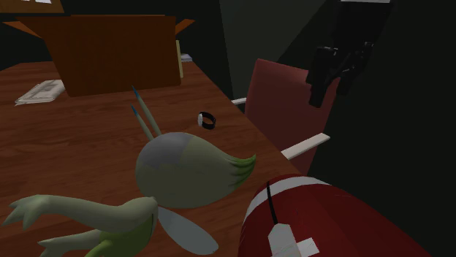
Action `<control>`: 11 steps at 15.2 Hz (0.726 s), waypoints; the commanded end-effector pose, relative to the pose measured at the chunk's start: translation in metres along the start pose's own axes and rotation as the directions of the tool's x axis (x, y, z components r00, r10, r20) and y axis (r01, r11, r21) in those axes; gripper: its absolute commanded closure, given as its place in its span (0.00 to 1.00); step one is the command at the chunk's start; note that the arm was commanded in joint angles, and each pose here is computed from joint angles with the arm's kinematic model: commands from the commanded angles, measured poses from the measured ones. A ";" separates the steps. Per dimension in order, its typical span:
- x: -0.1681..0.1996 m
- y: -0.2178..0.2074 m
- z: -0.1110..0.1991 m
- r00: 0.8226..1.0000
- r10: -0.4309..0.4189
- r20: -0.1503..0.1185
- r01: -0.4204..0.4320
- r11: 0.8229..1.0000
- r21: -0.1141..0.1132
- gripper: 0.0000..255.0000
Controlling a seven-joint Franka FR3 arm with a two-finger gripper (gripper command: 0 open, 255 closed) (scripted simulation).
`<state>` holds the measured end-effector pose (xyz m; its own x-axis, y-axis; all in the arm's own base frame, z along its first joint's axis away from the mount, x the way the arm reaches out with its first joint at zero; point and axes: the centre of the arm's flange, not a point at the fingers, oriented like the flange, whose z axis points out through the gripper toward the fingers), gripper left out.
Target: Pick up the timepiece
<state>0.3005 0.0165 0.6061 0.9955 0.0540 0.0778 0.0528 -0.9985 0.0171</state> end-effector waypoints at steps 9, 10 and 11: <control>0.088 -0.063 0.019 0.996 -0.085 0.030 0.086 0.996 -0.008 0.00; 0.099 -0.072 0.022 0.995 -0.096 0.034 0.096 0.995 -0.009 0.00; 0.109 -0.080 0.025 0.994 -0.107 0.038 0.107 0.994 -0.010 0.00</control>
<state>0.3967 0.0925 0.5913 0.9880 0.1487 0.0414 0.1473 -0.9885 0.0345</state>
